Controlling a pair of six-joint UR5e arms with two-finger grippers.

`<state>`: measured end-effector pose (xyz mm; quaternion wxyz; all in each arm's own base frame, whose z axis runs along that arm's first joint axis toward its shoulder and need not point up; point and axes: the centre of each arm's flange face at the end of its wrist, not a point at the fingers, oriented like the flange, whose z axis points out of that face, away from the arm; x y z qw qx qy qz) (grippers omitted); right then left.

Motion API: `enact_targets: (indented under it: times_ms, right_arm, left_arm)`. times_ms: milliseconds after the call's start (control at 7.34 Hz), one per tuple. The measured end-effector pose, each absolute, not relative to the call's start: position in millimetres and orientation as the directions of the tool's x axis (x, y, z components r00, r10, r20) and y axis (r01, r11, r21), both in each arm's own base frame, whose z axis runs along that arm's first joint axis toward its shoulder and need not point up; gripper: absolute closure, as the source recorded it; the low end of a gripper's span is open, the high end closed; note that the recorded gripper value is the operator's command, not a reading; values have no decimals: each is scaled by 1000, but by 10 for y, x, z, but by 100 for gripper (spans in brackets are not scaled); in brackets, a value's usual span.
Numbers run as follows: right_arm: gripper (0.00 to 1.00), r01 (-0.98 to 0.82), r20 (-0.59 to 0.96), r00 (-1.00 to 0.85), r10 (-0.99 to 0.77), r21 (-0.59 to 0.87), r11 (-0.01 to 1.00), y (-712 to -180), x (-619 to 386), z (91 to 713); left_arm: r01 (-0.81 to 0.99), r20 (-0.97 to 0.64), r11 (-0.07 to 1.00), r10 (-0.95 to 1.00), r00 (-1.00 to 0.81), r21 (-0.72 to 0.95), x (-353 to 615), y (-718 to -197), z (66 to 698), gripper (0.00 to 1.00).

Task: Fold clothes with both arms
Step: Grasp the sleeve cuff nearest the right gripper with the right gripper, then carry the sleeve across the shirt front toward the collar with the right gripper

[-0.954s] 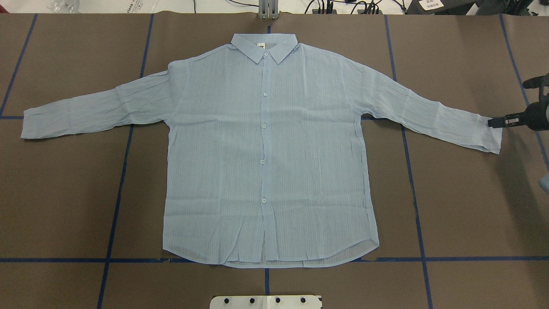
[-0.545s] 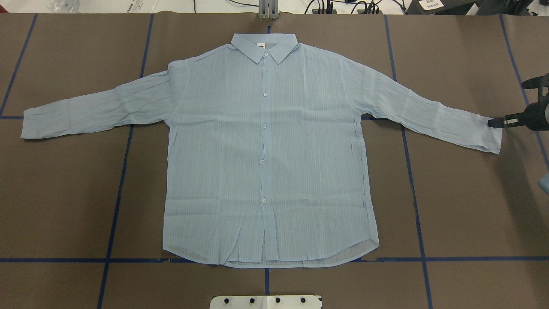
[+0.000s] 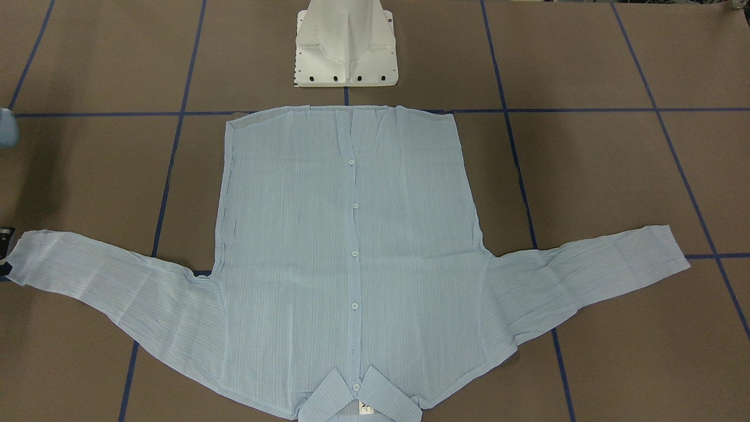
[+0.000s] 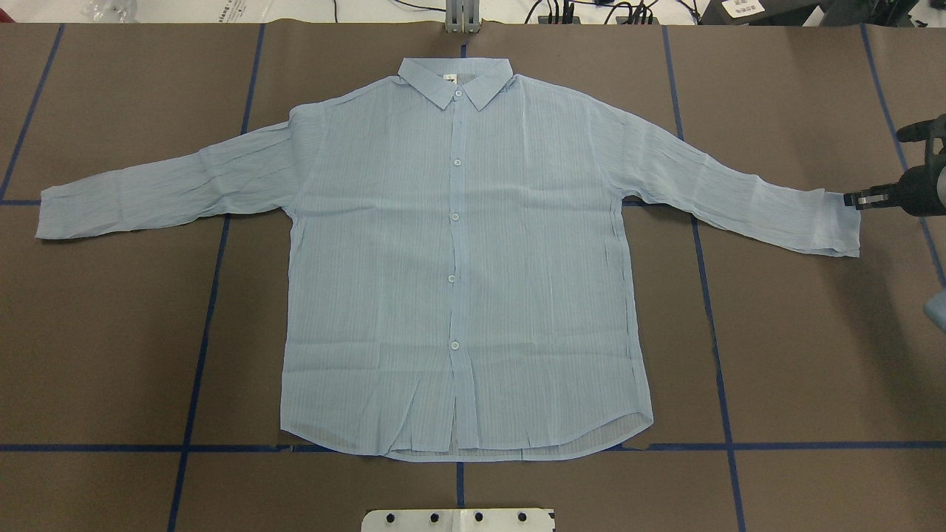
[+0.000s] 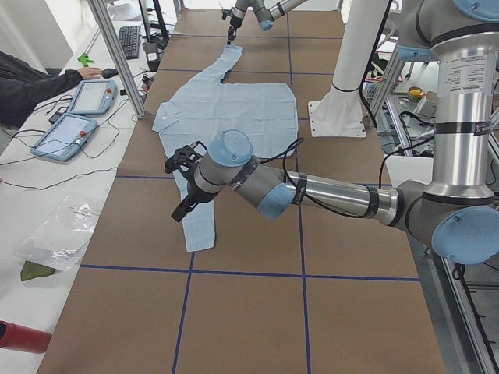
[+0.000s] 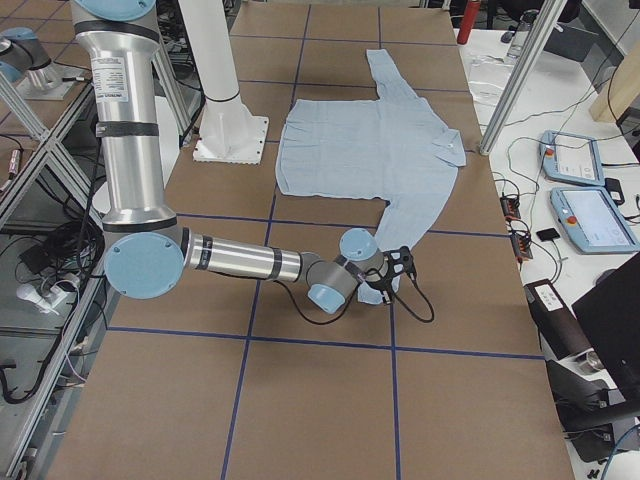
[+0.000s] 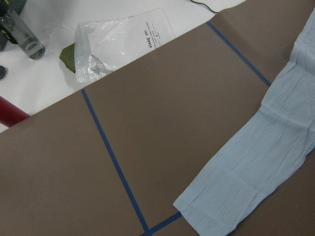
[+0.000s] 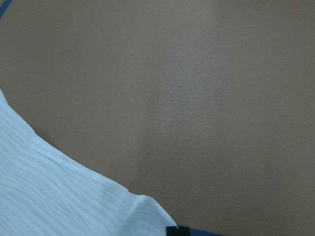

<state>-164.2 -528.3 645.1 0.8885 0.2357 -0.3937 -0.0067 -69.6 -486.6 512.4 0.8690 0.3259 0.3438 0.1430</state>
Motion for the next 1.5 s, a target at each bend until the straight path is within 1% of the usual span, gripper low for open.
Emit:
enact_targets:
  times_ms: [273, 545, 681, 1090, 1226, 1499]
  right_arm:
    - [100, -210, 715, 668, -206, 447, 870, -5527, -1754, 5832]
    - [100, -303, 754, 645, -128, 406, 862, -5788, -1990, 4923]
    - [100, -365, 773, 631, -69, 374, 853, -5844, -2327, 4374]
    - [100, -523, 750, 646, 141, 301, 798, -5843, -3968, 2558]
    - [100, -553, 753, 636, 169, 292, 781, -5778, -4326, 2069]
    - [100, -599, 773, 615, 159, 326, 732, -5712, -4871, 1368]
  left_arm:
    - [-24, -504, 746, 473, 723, 665, -696, -4850, 5131, 0]
    - [-24, -504, 745, 473, 722, 666, -698, -4846, 5127, 0]
    - [-23, -504, 745, 473, 722, 666, -698, -4847, 5126, 0]
    - [-22, -508, 749, 470, 722, 662, -695, -4858, 5142, 0]
    - [-21, -509, 750, 469, 722, 661, -695, -4860, 5150, 0]
    - [-20, -511, 752, 467, 722, 659, -695, -4860, 5158, 0]
